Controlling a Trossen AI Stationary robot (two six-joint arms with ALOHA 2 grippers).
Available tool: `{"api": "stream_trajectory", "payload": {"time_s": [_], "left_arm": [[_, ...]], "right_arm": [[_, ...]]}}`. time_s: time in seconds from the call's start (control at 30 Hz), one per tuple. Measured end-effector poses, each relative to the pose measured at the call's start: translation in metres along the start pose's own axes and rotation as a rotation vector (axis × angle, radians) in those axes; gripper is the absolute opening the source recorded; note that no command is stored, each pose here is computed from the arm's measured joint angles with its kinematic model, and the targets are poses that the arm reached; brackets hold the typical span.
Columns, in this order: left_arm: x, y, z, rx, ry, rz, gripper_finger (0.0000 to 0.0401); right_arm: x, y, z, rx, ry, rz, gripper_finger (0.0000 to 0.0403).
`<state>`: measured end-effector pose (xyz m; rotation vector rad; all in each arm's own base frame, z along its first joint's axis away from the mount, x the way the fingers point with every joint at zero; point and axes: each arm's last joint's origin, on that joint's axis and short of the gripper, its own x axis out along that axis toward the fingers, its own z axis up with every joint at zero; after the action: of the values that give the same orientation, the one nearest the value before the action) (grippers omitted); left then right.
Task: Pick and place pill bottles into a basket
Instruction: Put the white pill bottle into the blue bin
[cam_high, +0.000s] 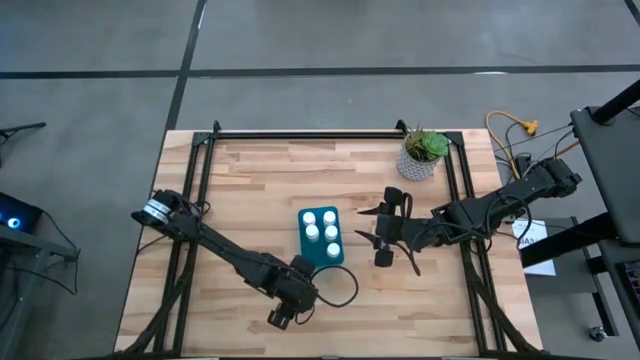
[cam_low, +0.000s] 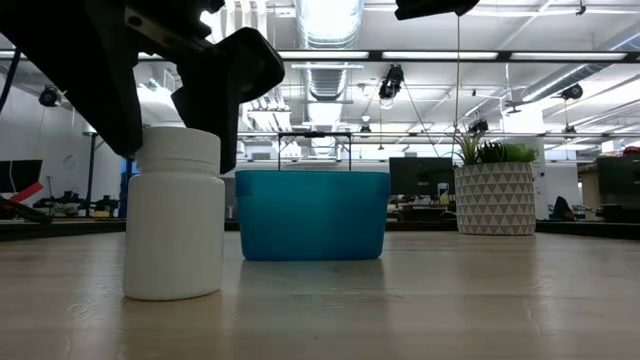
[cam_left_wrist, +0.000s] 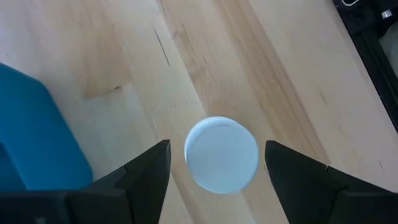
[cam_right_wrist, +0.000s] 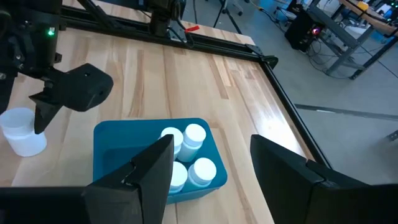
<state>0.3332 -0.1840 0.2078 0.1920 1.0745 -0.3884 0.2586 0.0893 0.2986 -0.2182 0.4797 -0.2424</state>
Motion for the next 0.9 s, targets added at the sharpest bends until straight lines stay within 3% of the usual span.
{"api": "stream_trajectory", "payload": {"time_s": [0.3,0.9], "left_arm": [[0.0,0.0,-0.001,0.0,0.001,0.001,0.0141],[-0.011,0.0,0.008,0.01,-0.041,0.001,0.0141]], "right_arm": [[0.0,0.0,0.0,0.001,0.0,0.0,0.0206],[0.0,0.0,0.0,0.003,0.0,0.0,0.0206]]}}
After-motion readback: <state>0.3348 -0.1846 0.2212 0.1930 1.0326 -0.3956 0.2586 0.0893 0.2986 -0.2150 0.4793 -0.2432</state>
